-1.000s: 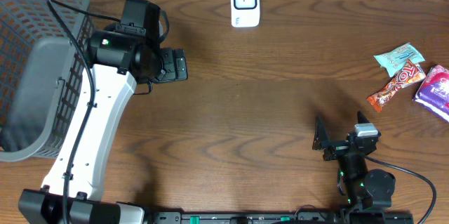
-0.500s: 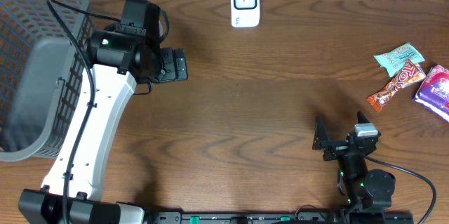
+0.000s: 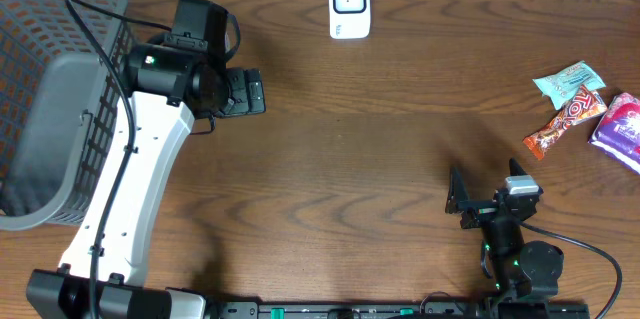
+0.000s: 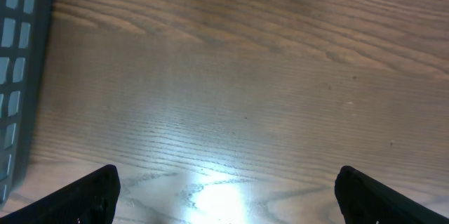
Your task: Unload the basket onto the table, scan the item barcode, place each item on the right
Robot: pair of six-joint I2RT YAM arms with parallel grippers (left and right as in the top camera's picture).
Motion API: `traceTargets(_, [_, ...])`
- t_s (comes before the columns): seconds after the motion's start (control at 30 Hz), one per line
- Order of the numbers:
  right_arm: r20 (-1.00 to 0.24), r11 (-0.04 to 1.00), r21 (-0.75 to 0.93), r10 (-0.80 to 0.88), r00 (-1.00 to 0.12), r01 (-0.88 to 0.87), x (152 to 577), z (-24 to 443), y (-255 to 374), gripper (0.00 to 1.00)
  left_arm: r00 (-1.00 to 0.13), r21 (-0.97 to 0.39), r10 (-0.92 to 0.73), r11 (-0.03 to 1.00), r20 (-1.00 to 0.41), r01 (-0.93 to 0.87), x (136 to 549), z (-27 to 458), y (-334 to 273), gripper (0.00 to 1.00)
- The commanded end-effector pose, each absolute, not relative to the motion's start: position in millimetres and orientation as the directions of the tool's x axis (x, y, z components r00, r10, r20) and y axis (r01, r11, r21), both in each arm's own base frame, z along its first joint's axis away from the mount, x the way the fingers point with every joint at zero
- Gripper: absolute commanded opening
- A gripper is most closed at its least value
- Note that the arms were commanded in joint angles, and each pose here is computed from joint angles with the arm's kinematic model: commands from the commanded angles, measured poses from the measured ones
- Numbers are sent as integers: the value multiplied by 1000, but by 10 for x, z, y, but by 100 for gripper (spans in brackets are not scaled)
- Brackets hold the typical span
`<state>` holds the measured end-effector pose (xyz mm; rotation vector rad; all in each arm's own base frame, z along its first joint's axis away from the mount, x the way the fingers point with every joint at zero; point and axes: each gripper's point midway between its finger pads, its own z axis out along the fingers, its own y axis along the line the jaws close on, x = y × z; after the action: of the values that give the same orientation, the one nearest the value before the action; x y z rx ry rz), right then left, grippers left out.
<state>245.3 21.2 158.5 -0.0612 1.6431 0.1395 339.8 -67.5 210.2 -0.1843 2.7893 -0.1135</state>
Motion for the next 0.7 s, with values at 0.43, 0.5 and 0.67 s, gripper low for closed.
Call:
traceTargets(0.43, [-997,991,45,37,-70,-124,2449,1592,209,99,-887,-108,-158,986,-434,-123,2877,1241,-472,98])
traceTargets(0.5, [-997,991,46,37,-70,-124,2449,1592,209,99,-870,-119,-168,985,-464,-127,2821,1134,-439,98])
traceTargets(0.67, [-997,991,46,37,-70,-124,2449,1592,209,99,-833,-139,-197,980,-518,-146,2676,917,-337,98])
